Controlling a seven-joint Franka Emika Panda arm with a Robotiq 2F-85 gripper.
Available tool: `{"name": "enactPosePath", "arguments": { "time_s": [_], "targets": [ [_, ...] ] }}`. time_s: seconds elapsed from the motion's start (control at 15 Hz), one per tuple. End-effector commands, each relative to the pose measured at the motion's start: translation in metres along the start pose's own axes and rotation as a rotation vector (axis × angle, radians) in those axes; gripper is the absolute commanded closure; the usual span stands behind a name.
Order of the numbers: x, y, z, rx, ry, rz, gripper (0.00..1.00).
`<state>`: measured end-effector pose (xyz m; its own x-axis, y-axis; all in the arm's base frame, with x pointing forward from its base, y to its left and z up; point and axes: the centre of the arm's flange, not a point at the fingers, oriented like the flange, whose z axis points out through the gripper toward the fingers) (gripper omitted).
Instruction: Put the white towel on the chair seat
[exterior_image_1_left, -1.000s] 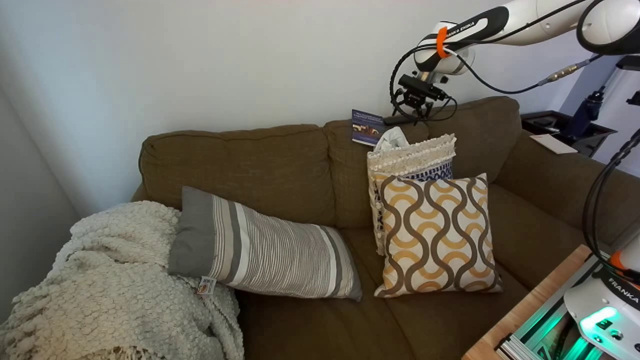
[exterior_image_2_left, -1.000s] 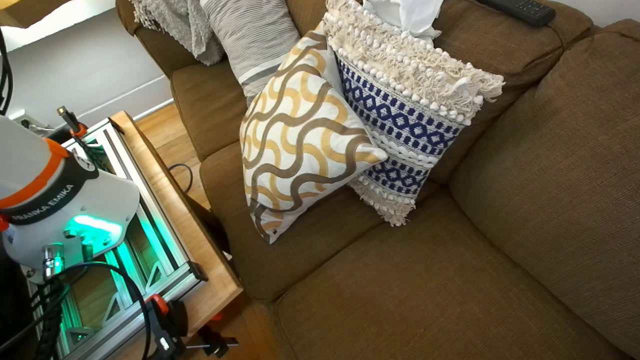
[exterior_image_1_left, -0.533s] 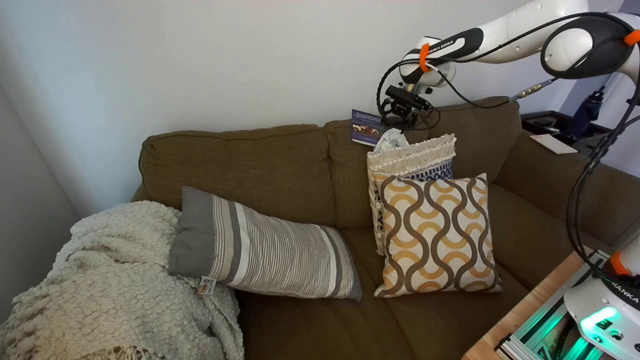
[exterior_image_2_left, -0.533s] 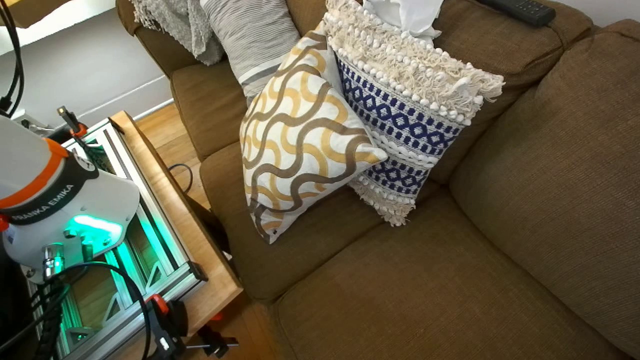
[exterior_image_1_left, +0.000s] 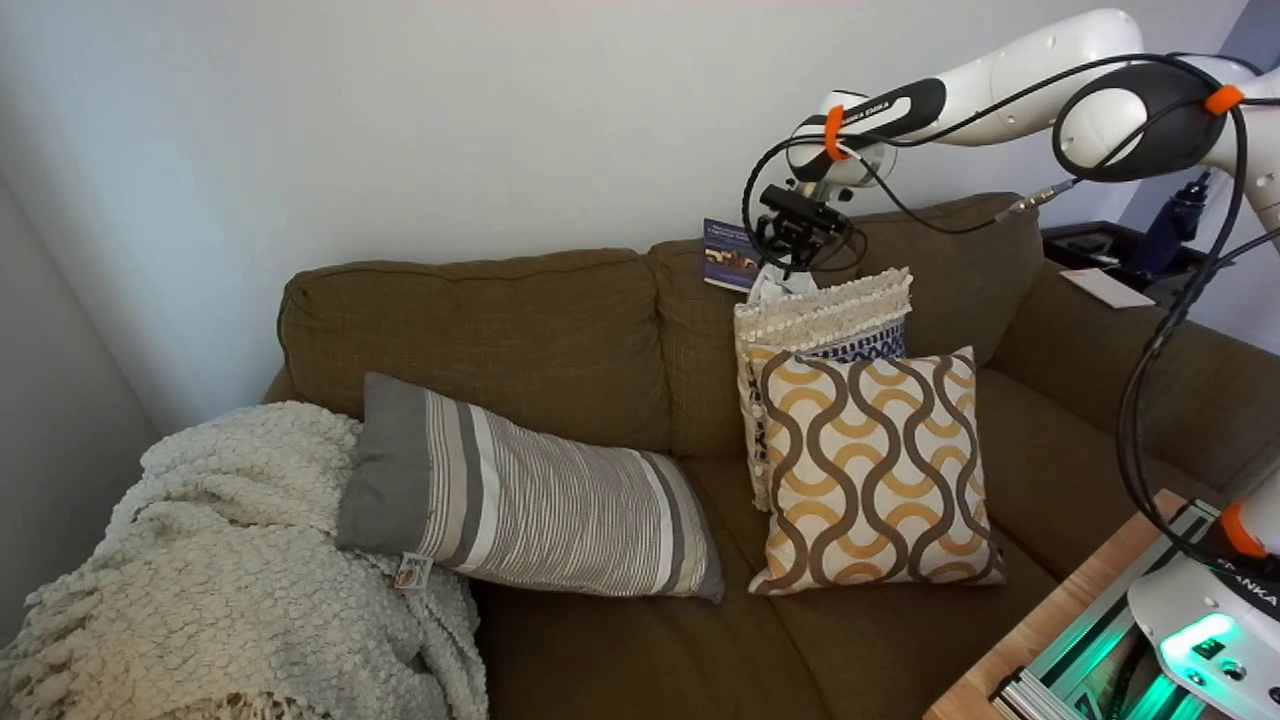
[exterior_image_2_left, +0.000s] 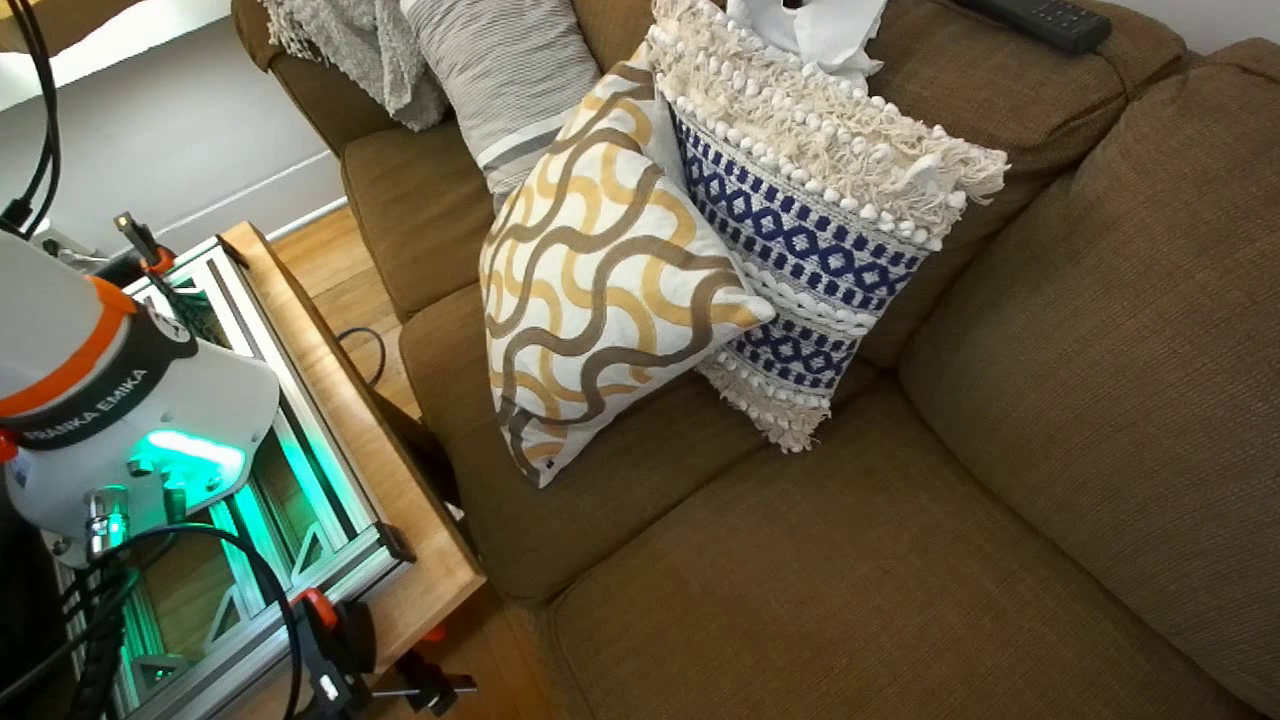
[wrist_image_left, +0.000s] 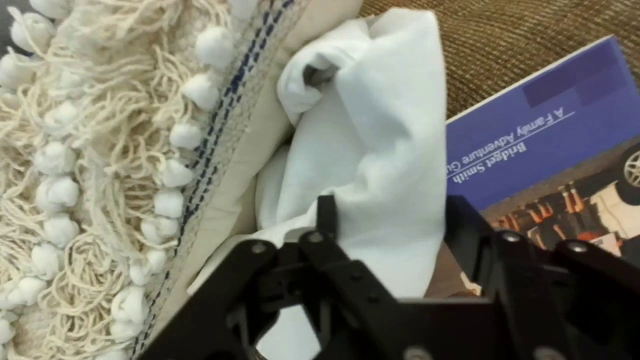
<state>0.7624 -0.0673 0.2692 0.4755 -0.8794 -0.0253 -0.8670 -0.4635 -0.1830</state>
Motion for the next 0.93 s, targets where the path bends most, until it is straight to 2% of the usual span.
{"name": "enactPosePath", "arguments": {
  "time_s": [0.0, 0.07, 0.27, 0.4, 0.47, 0.6, 0.73, 0.87],
  "targets": [
    [-0.009, 0.006, -0.012, -0.034, -0.043, 0.008, 0.72],
    [-0.011, 0.008, -0.015, -0.043, -0.048, 0.008, 0.81],
    [-0.016, 0.01, -0.022, -0.066, -0.064, 0.01, 0.99],
    [-0.018, 0.013, -0.03, -0.077, -0.061, 0.009, 1.0],
    [-0.018, 0.016, -0.035, -0.079, -0.054, 0.01, 0.97],
    [-0.02, 0.023, -0.052, -0.055, -0.038, 0.015, 0.97],
    [-0.022, 0.038, -0.088, 0.012, 0.011, 0.038, 0.97],
    [-0.02, 0.053, -0.127, 0.096, 0.105, 0.093, 0.97]
  ]
}}
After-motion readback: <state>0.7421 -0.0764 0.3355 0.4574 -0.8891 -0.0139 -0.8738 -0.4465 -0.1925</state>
